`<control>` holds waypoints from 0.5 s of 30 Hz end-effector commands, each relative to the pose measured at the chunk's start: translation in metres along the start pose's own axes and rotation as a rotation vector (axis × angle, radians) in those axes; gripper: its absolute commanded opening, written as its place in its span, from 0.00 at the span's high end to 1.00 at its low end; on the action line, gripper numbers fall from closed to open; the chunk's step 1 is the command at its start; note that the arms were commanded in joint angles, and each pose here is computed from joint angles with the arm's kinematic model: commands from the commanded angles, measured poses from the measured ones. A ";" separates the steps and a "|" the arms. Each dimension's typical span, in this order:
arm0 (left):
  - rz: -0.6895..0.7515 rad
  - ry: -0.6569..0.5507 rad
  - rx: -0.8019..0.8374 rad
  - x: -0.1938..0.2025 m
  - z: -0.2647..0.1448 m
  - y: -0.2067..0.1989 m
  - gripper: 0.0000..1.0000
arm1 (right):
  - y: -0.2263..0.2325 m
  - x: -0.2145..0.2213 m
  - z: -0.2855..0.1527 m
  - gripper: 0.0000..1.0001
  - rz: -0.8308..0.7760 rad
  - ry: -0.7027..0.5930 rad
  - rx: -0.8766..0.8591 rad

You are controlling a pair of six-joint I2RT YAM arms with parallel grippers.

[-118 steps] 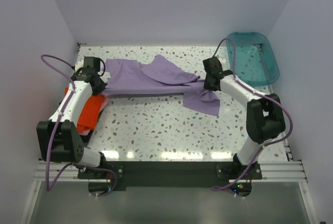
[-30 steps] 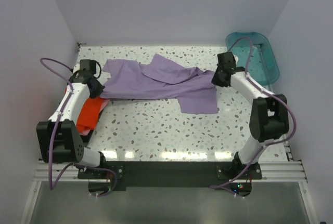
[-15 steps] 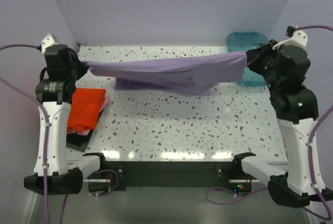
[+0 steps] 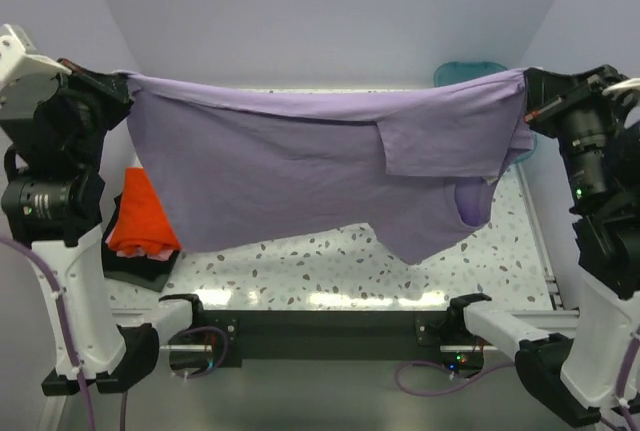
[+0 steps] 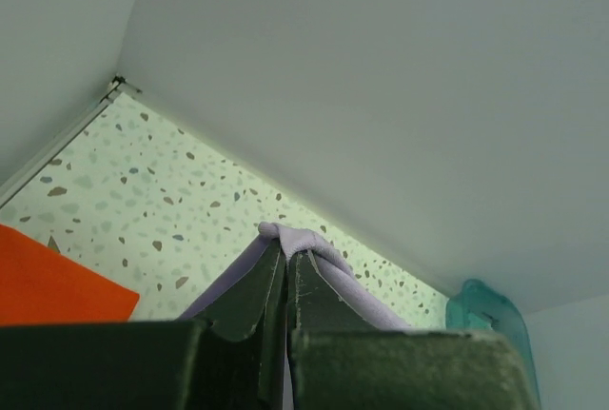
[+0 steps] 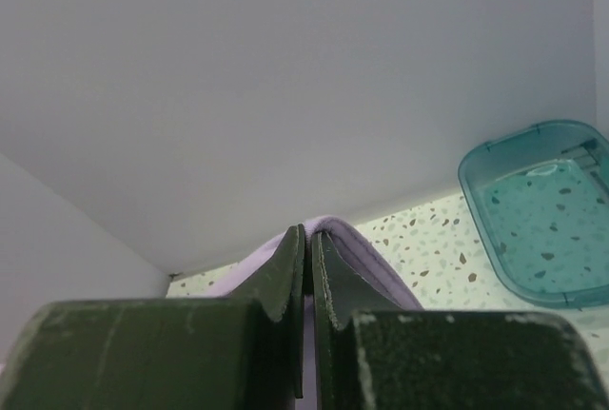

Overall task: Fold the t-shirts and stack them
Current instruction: Flatten the tshirt out

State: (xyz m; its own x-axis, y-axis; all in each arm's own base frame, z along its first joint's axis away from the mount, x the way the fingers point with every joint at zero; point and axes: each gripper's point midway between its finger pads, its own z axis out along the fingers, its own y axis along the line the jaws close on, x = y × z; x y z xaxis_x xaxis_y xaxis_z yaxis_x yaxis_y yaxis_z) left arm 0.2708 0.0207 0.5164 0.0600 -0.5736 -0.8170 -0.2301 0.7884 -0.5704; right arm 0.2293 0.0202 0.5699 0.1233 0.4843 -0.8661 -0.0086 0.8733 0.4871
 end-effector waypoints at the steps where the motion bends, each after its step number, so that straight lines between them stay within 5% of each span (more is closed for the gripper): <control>1: 0.016 0.090 -0.043 0.033 0.056 0.010 1.00 | 0.005 0.028 0.060 1.00 -0.027 0.045 -0.002; 9: -0.036 0.092 0.054 0.065 0.169 -0.009 1.00 | 0.019 0.105 0.192 1.00 -0.033 0.132 -0.067; 12: -0.051 0.123 0.101 0.075 0.227 -0.027 1.00 | 0.032 0.102 0.231 1.00 -0.036 0.099 -0.094; 15: -0.060 0.065 0.205 0.043 0.245 -0.064 1.00 | 0.049 0.068 0.244 1.00 -0.029 0.010 -0.127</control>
State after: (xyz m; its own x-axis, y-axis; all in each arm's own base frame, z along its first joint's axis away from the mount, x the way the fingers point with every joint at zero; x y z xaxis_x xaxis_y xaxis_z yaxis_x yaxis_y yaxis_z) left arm 0.5147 0.0092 0.3949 -0.1899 -0.6237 -0.7583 -0.2545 0.7772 -0.5755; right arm 0.5035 0.0919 0.4306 -0.2014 0.4244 -0.8828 0.0231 0.9031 0.4289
